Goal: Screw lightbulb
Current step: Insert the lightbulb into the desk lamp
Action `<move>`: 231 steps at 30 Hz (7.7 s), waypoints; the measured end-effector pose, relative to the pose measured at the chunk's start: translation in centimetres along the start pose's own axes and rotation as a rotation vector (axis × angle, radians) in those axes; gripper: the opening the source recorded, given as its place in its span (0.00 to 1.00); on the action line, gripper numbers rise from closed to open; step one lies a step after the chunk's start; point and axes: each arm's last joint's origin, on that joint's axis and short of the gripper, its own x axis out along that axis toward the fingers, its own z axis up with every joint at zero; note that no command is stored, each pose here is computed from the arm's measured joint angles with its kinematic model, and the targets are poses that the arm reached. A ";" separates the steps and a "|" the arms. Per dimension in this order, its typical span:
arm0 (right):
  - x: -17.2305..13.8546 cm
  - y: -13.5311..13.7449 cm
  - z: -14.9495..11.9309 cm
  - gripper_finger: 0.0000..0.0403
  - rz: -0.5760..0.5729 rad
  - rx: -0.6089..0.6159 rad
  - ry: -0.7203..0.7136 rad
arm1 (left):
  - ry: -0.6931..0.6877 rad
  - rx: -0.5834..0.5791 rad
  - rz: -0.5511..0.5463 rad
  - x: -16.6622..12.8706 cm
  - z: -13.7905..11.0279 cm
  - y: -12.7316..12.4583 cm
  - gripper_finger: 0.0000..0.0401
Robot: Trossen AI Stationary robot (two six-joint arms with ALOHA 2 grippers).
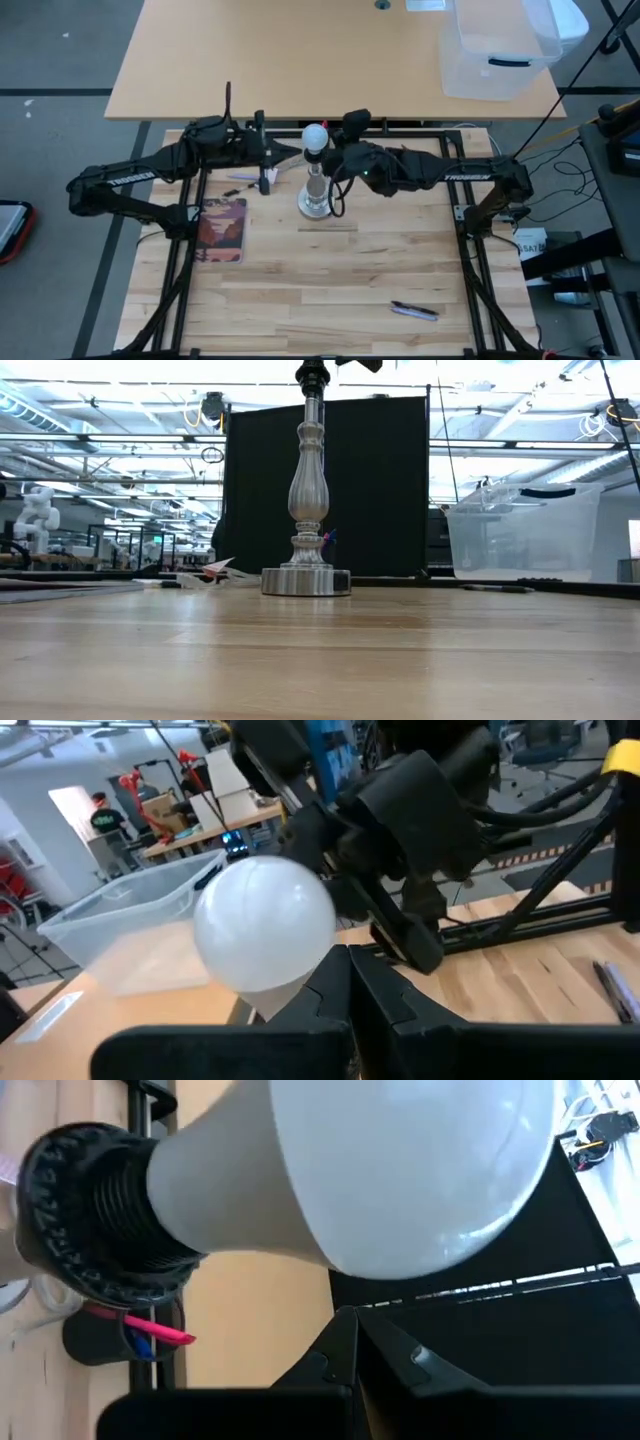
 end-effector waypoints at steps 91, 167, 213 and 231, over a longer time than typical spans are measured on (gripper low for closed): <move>-2.7 0.5 2.0 0.00 -0.003 -0.066 -0.134 | 0.047 -0.057 -0.038 1.2 -1.4 0.9 0.00; -3.9 1.3 2.7 0.00 0.049 -0.128 -0.223 | 0.085 -0.055 0.107 0.5 -2.0 2.9 0.00; -2.1 0.9 2.0 0.00 0.034 -0.145 -0.175 | 0.077 -0.055 -0.034 0.5 -2.0 2.0 0.00; -2.9 2.9 2.7 0.00 0.077 -0.146 -0.156 | 0.093 -0.094 0.054 -0.4 -2.2 3.6 0.00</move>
